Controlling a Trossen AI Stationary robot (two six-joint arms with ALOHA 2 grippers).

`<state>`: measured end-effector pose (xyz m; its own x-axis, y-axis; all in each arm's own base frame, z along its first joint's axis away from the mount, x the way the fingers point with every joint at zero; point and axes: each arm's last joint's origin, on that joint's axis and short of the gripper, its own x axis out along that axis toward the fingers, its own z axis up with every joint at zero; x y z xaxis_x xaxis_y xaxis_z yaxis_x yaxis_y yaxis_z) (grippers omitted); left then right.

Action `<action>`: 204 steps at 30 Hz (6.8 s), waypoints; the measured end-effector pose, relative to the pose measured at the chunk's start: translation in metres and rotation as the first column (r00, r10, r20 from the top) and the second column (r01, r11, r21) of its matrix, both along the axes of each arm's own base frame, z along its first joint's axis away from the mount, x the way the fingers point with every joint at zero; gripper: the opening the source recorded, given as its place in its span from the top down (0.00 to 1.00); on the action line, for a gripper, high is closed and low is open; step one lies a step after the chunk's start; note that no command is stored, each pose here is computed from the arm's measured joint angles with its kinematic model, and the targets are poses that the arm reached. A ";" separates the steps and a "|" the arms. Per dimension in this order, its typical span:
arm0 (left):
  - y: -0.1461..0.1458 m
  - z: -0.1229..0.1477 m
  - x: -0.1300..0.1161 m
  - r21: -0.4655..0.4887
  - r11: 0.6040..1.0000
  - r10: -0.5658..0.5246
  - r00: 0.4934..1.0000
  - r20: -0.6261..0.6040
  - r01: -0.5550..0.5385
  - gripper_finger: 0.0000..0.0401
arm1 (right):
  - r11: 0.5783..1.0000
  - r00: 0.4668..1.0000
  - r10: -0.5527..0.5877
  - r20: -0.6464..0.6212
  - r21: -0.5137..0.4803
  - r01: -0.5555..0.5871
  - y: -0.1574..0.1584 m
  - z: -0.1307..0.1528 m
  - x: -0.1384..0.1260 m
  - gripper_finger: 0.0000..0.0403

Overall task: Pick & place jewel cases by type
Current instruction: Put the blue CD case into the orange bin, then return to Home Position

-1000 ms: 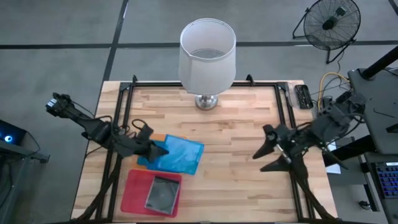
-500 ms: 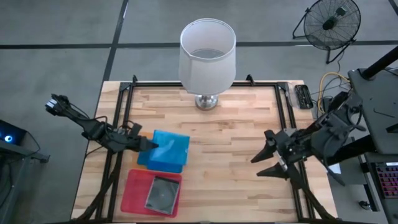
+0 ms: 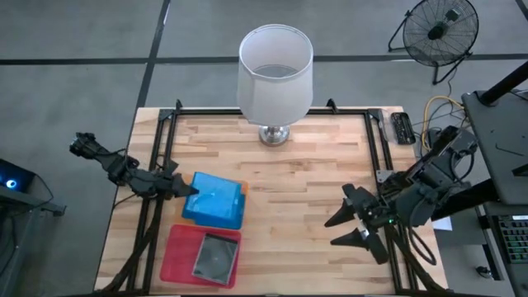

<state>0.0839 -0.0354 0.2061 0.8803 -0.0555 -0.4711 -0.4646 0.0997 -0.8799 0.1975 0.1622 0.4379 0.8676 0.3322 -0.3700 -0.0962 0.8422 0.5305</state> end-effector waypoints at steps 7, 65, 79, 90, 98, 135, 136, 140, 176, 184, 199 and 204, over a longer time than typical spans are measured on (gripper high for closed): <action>-0.005 -0.016 0.005 -0.045 0.999 -0.022 0.995 -0.098 0.017 0.98 | 1.000 1.000 -0.004 -0.014 -0.003 0.004 0.003 -0.004 0.004 0.44; -0.021 -0.005 0.033 0.003 0.999 0.047 0.962 -0.270 -0.048 0.37 | 0.987 0.996 0.026 -0.084 -0.157 -0.039 -0.001 -0.014 -0.001 0.44; -0.028 0.081 0.054 0.158 0.986 0.052 0.998 -0.039 -0.045 0.37 | 0.985 0.998 0.037 -0.060 -0.165 -0.046 0.000 -0.012 0.000 0.44; -0.039 0.156 0.078 0.455 0.890 -0.038 0.993 0.115 -0.019 0.37 | 0.983 0.997 0.032 0.064 -0.182 -0.020 0.002 -0.002 0.001 0.44; -0.049 0.182 0.077 0.720 0.687 -0.302 0.939 0.165 0.094 0.37 | 0.980 0.962 0.112 0.247 -0.190 -0.065 0.002 0.017 -0.003 0.44; -0.002 0.027 -0.012 0.681 0.711 -0.359 0.741 0.567 -0.177 0.36 | 0.972 0.771 -0.123 0.625 -0.079 0.220 -0.035 -0.150 -0.038 0.44; -0.001 0.027 -0.013 0.701 0.687 -0.371 0.736 0.567 -0.193 0.36 | 0.974 0.758 -0.110 0.643 -0.083 0.212 -0.036 -0.153 -0.039 0.44; -0.001 0.024 -0.014 0.782 0.584 -0.428 0.737 0.524 -0.217 0.36 | 0.980 0.682 -0.050 0.730 -0.095 0.172 -0.040 -0.162 -0.047 0.44; -0.008 -0.031 -0.002 0.918 0.380 -0.454 0.841 0.295 -0.117 0.37 | 0.928 0.730 -0.142 0.669 -0.166 0.333 -0.092 -0.256 -0.065 0.44; -0.007 -0.032 -0.002 0.926 0.356 -0.418 0.865 0.277 -0.124 0.37 | 0.893 0.697 -0.210 0.686 -0.156 0.422 -0.102 -0.245 -0.076 0.44; -0.003 -0.035 -0.002 0.922 0.357 -0.296 0.919 0.261 -0.147 0.37 | 0.877 0.763 -0.316 0.564 -0.133 0.461 -0.129 -0.255 -0.113 0.44; -0.003 -0.036 -0.001 0.930 0.340 -0.290 0.926 0.244 -0.138 0.37 | 0.859 0.779 -0.382 0.497 -0.121 0.497 -0.130 -0.263 -0.111 0.44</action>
